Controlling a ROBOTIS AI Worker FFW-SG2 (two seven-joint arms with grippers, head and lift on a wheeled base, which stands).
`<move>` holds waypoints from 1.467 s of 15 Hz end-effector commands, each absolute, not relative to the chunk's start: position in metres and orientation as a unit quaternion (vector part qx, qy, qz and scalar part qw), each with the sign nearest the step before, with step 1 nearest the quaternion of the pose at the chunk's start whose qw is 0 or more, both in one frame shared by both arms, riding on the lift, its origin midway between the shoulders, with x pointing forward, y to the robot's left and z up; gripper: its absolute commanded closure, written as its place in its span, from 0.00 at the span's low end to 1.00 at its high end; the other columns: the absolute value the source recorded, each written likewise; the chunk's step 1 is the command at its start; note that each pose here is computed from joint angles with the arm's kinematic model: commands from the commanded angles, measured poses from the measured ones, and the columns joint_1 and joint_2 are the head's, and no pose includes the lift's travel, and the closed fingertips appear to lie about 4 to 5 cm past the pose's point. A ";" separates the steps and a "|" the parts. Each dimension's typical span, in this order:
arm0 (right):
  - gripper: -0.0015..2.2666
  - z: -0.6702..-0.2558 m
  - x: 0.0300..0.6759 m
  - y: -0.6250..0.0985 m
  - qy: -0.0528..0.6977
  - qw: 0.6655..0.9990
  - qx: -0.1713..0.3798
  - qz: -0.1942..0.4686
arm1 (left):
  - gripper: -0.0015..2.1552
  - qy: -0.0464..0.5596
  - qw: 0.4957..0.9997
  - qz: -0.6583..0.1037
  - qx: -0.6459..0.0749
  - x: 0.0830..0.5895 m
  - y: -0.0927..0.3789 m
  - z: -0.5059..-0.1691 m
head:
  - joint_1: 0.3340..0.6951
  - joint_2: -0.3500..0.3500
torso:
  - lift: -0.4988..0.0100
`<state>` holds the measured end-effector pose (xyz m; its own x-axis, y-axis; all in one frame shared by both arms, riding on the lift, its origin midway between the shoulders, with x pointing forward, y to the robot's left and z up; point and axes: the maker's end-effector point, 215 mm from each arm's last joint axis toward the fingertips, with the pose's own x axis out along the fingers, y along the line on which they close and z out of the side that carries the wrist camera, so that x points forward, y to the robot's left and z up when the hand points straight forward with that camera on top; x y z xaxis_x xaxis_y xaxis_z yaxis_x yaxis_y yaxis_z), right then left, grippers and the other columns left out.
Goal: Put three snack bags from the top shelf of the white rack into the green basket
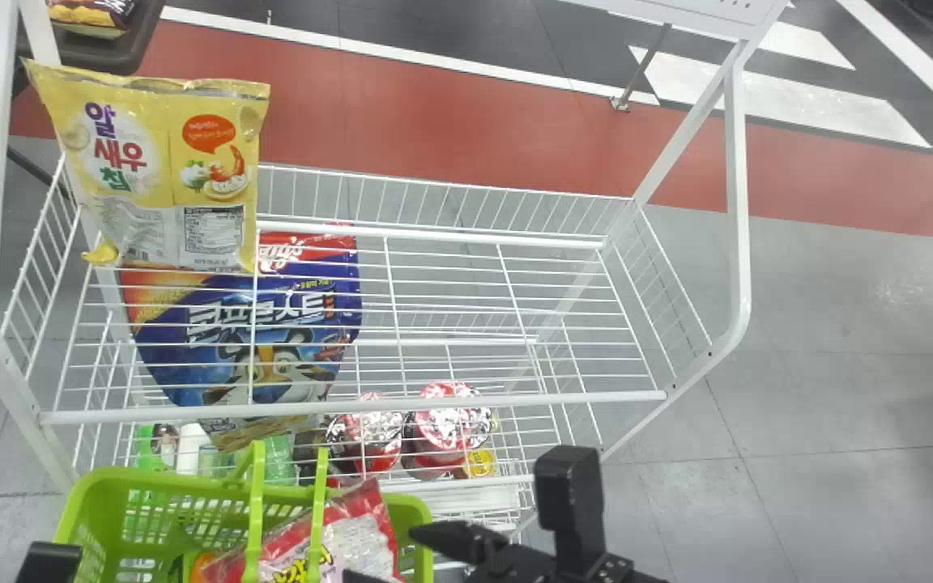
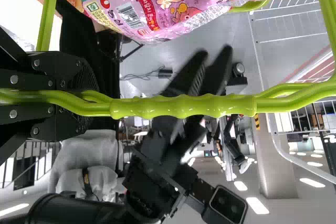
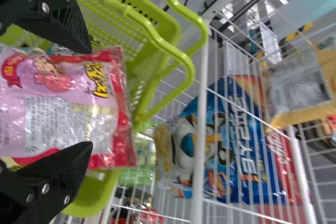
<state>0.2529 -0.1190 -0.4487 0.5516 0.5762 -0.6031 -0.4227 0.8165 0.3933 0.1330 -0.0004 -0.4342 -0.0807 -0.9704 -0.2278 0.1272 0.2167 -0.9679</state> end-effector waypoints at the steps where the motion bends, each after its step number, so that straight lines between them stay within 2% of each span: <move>1: 0.02 -0.412 0.292 -0.141 0.275 0.923 0.080 0.258 | 1.00 0.545 0.556 -0.493 -0.388 0.132 -0.001 -0.434 | 1.00 0.00 | 0.98; 3: 0.02 -0.364 0.324 -0.163 0.143 0.968 0.041 0.202 | 1.00 0.545 0.556 -0.495 -0.386 0.132 -0.003 -0.434 | 1.00 0.00 | 0.98; 5: 0.02 -0.328 0.329 -0.168 0.055 0.986 0.017 0.154 | 1.00 0.545 0.555 -0.496 -0.386 0.131 -0.004 -0.435 | 1.00 0.00 | 0.98; 9: 0.03 -0.331 0.327 -0.159 0.050 0.992 0.024 0.117 | 1.00 0.544 0.556 -0.497 -0.386 0.132 -0.004 -0.438 | 1.00 0.00 | 0.98; 22: 0.03 -0.325 0.326 -0.163 0.044 0.992 0.024 0.112 | 1.00 0.541 0.555 -0.499 -0.388 0.131 -0.004 -0.435 | 1.00 0.00 | 0.98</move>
<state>0.3257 -0.1629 -0.3251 0.9710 0.2243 -0.0832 -0.2200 0.9738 0.0571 0.1308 -0.0041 -0.4349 -0.0844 -0.9734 -0.2129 0.1321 0.2009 -0.9707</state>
